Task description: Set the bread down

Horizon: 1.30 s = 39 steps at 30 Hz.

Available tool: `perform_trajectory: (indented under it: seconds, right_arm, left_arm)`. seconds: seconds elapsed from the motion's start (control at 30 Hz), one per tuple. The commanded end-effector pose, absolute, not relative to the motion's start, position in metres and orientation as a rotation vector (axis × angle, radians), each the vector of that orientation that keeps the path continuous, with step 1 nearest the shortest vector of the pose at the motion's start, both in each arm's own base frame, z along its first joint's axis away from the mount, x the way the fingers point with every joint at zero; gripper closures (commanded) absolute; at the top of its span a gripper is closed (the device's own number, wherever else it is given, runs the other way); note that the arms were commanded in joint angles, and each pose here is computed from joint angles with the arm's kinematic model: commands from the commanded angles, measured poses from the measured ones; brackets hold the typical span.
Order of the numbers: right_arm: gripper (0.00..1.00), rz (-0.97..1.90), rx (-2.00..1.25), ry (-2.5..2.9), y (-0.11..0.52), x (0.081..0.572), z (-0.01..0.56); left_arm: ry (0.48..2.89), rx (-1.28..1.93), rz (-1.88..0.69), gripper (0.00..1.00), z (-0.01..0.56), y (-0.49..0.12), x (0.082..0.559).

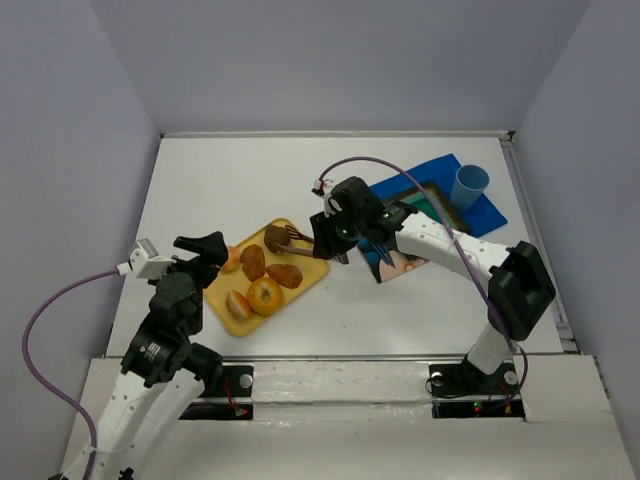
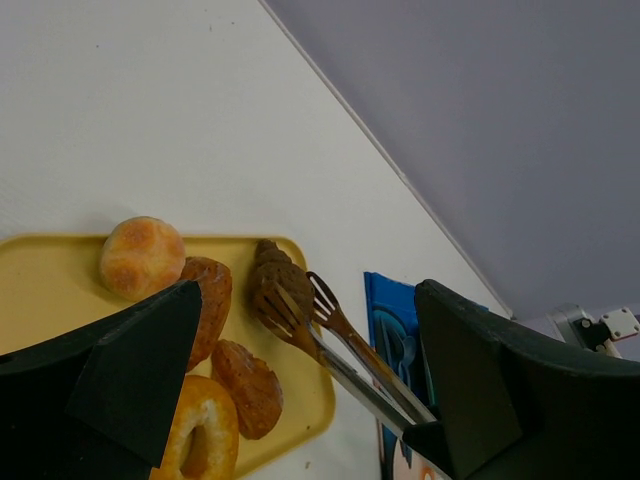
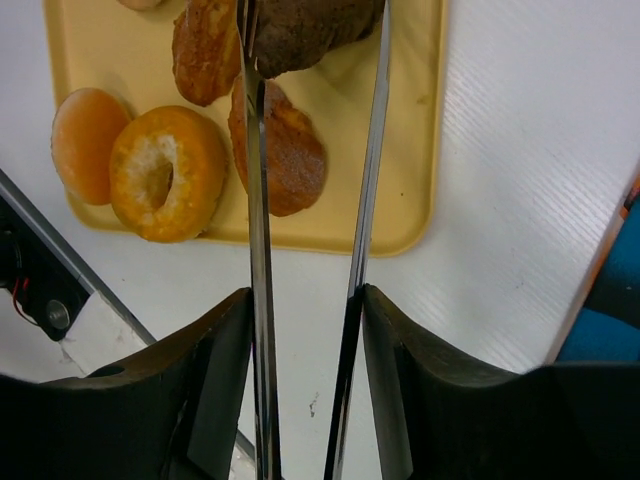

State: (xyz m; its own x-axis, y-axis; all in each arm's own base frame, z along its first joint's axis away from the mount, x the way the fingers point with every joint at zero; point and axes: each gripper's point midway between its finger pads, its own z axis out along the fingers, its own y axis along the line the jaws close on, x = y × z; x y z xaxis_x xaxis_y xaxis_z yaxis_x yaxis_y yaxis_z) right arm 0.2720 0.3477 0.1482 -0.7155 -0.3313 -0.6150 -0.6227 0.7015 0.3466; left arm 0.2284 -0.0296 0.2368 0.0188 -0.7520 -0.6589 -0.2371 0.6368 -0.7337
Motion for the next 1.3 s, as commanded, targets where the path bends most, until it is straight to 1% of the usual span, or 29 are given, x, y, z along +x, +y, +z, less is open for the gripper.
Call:
perform_trajectory:
  seconds: [0.0, 0.1, 0.23, 0.33, 0.4, 0.5, 0.6, 0.67, 0.7, 0.73, 0.77, 0.8, 0.83, 0.97, 1.07, 1.27]
  right_arm:
    - [0.53, 0.811, -0.717, 2.228, 0.372, 0.29, 0.188]
    - [0.61, 0.81, -0.702, 2.215, 0.37, 0.29, 0.193]
    - [0.64, 0.79, -0.656, 2.172, 0.358, 0.288, 0.212]
    - [0.69, 0.754, -0.603, 2.161, 0.345, 0.287, 0.218]
    - [0.72, 0.73, -0.553, 2.121, 0.333, 0.287, 0.234]
    - [0.72, 0.704, -0.487, 2.091, 0.313, 0.279, 0.248]
    - [0.73, 0.554, -0.339, 2.107, 0.278, 0.284, 0.243]
    - [0.73, 0.476, -0.213, 2.089, 0.251, 0.284, 0.251]
    - [0.73, 0.391, -0.129, 2.082, 0.226, 0.285, 0.255]
    - [0.73, 0.378, -0.12, 2.115, 0.222, 0.281, 0.246]
    - [0.73, 0.316, 0.0, 2.087, 0.199, 0.283, 0.254]
    - [0.73, 0.249, 0.038, 2.12, 0.182, 0.278, 0.247]
    - [0.73, 0.2, 0.096, 2.101, 0.164, 0.276, 0.252]
    - [0.73, 0.064, 0.276, 2.109, 0.114, 0.267, 0.245]
    - [0.73, -0.027, 0.35, 2.118, 0.09, 0.262, 0.235]
    - [0.73, -0.101, 0.391, 2.167, 0.073, 0.263, 0.214]
  left_arm:
    - [1.495, -0.858, -0.497, 0.01, 0.245, -0.027, 0.23]
    - [1.494, -0.857, -0.499, 0.01, 0.245, -0.027, 0.229]
    - [1.49, -0.859, -0.501, 0.01, 0.246, -0.027, 0.229]
    - [1.493, -0.855, -0.501, 0.01, 0.246, -0.027, 0.229]
    - [1.493, -0.853, -0.505, 0.01, 0.246, -0.028, 0.229]
    - [1.494, -0.854, -0.505, 0.01, 0.245, -0.028, 0.229]
    - [1.497, -0.85, -0.508, 0.01, 0.245, -0.029, 0.229]
    - [1.498, -0.846, -0.514, 0.01, 0.245, -0.03, 0.229]
    - [1.496, -0.844, -0.516, 0.01, 0.246, -0.03, 0.229]
    - [1.499, -0.843, -0.518, 0.01, 0.246, -0.03, 0.229]
    - [1.499, -0.841, -0.519, 0.01, 0.245, -0.03, 0.229]
    - [1.499, -0.841, -0.522, 0.01, 0.245, -0.031, 0.229]
    - [1.496, -0.841, -0.524, 0.01, 0.246, -0.031, 0.229]
    - [1.501, -0.835, -0.528, 0.01, 0.245, -0.033, 0.23]
    - [1.506, -0.829, -0.528, 0.01, 0.244, -0.034, 0.23]
    - [1.51, -0.825, -0.528, 0.01, 0.243, -0.034, 0.231]
